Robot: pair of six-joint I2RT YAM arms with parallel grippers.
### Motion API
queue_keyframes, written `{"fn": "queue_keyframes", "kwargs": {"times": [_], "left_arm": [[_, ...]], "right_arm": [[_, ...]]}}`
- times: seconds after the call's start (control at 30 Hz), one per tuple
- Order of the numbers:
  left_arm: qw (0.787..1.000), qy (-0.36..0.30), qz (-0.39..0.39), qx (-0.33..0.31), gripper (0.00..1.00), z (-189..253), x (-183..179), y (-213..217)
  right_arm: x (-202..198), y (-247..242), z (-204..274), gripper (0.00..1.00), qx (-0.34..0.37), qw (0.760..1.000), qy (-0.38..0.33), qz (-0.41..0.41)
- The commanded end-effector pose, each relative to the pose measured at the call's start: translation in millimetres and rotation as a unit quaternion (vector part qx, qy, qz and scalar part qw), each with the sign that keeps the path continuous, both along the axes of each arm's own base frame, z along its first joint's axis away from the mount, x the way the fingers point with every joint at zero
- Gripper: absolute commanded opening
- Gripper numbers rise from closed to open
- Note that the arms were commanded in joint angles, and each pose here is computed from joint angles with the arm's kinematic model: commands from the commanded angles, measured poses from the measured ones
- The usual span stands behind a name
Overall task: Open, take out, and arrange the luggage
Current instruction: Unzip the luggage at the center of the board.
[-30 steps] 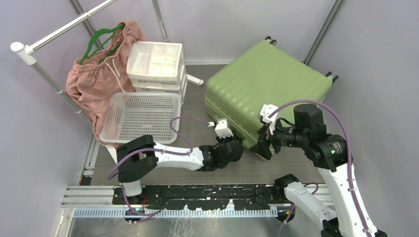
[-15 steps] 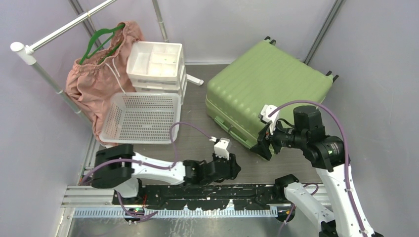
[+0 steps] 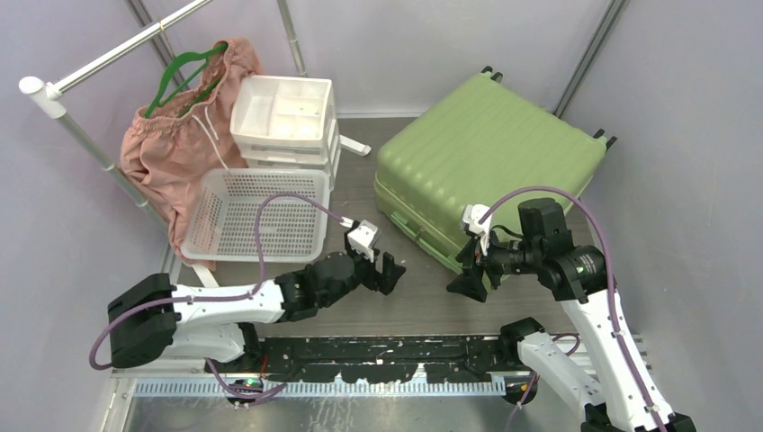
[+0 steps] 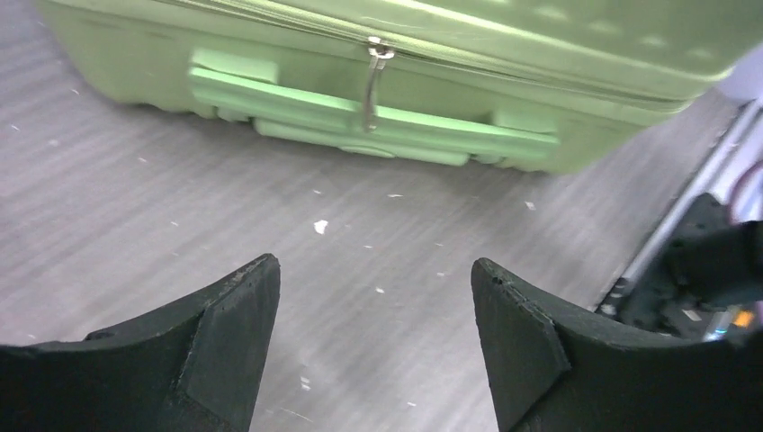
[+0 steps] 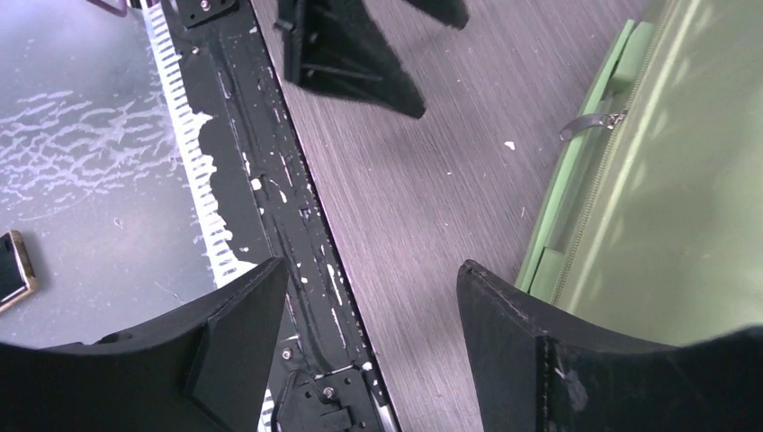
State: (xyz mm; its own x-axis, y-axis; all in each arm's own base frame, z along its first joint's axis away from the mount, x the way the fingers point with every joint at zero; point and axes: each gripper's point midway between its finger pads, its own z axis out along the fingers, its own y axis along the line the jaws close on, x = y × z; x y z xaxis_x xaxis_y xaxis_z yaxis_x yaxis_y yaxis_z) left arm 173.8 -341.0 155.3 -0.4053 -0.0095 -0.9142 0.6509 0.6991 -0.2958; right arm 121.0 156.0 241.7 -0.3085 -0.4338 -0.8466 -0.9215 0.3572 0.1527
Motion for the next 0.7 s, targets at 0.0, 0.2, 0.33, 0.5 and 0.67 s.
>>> {"fn": "queue_keyframes", "kwargs": {"times": [0.0, 0.2, 0.33, 0.5, 0.67], "left_arm": [[0.990, -0.120, -0.059, -0.042, 0.78, 34, 20, -13], [0.982, -0.160, -0.091, -0.034, 0.77, 35, 39, -42], [0.978, -0.187, -0.079, -0.042, 0.72, 31, 55, -47], [0.976, -0.191, -0.064, -0.078, 0.58, 31, 68, -45], [0.980, -0.175, -0.069, -0.060, 0.57, 21, 75, -52]], "right_arm": [[3, 7, -7, 0.74, 0.017, 0.999, -0.036, 0.037], [5, 12, -28, 0.74, 0.026, 0.997, -0.042, 0.064], [0, 10, -32, 0.75, 0.019, 0.996, -0.051, 0.074], [7, 4, -42, 0.75, -0.002, 0.996, -0.068, 0.056], [15, 1, -43, 0.75, -0.015, 0.997, -0.063, 0.036]]}}
